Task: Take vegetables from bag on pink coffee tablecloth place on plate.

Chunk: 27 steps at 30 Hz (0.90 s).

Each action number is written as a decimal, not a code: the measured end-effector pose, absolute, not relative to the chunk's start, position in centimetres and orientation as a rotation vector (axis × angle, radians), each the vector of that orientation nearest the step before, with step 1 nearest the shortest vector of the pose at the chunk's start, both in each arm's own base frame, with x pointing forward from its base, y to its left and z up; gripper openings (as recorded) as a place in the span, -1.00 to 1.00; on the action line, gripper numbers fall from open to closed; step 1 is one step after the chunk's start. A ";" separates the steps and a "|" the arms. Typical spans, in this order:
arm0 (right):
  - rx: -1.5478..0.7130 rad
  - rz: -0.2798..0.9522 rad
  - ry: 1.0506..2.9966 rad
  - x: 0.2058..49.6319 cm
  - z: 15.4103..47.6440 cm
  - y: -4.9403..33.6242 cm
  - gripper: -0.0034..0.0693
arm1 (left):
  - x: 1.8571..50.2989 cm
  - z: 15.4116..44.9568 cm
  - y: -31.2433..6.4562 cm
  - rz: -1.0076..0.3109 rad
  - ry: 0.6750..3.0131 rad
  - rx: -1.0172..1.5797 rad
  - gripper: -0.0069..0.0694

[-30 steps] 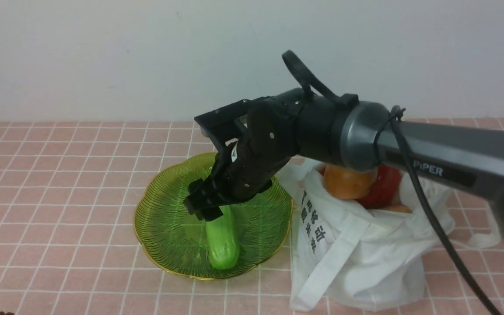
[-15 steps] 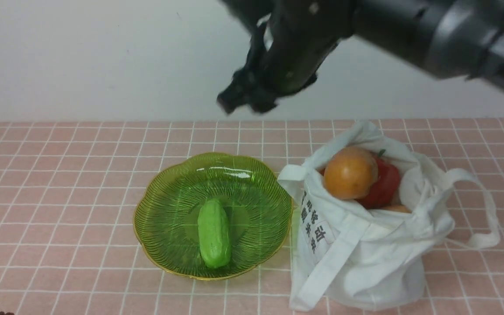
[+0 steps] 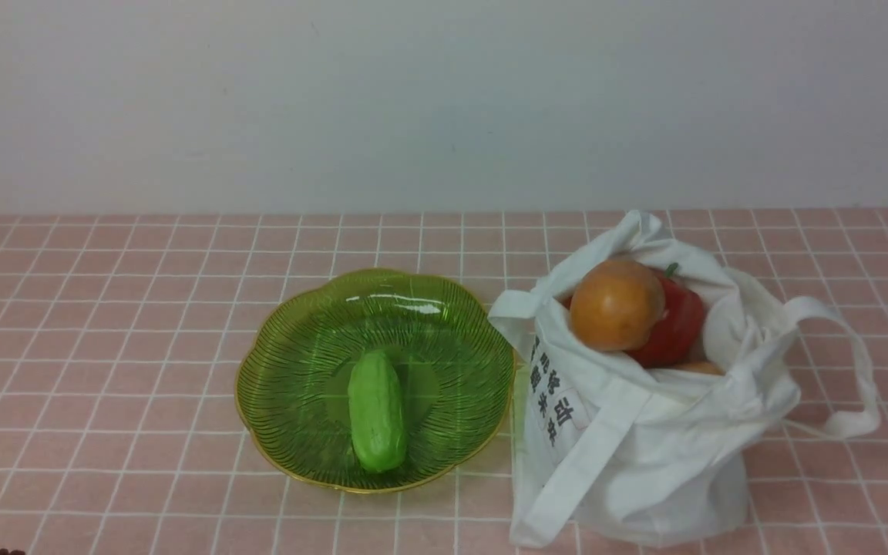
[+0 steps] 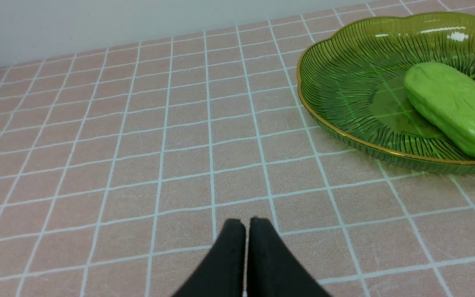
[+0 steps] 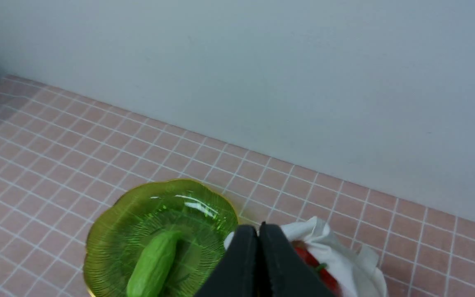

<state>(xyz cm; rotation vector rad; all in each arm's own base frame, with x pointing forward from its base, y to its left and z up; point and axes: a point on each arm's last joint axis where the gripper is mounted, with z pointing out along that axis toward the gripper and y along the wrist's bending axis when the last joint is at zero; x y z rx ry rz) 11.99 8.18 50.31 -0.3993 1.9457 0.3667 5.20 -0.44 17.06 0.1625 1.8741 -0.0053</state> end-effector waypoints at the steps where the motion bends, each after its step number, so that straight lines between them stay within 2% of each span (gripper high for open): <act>1: -0.398 0.405 1.900 11.0 49.6 7.5 -0.95 | 5.2 17.1 -0.4 -0.005 1.874 0.163 -0.83; 3: -0.377 0.537 1.762 7.9 46.7 5.4 -0.95 | 5.2 17.1 -0.4 -0.005 1.874 0.163 -0.83; 5: -0.376 0.592 1.695 7.1 44.8 5.0 -0.95 | 5.2 17.1 -0.4 -0.005 1.874 0.163 -0.83; 7: -0.347 0.708 1.499 4.7 41.4 3.3 -0.95 | 5.2 17.1 -0.4 -0.005 1.874 0.163 -0.83; 8: -0.346 0.714 1.487 4.5 41.1 3.2 -0.95 | 5.2 17.1 -0.4 -0.005 1.874 0.163 -0.83; 10: -0.331 0.778 1.358 3.3 37.8 2.4 -0.95 | 5.2 17.1 -0.4 -0.005 1.874 0.163 -0.83; 16: -0.338 0.788 1.218 1.7 33.6 1.3 -0.95 | 5.2 17.1 -0.4 -0.005 1.874 0.163 -0.83; 19: -0.339 0.788 1.207 1.5 31.9 1.1 -0.95 | 5.2 17.1 -0.4 -0.005 1.874 0.163 -0.83; 27: -0.349 0.781 1.237 1.8 30.9 1.4 -0.95 | 5.2 17.1 -0.4 -0.006 1.874 0.162 -0.83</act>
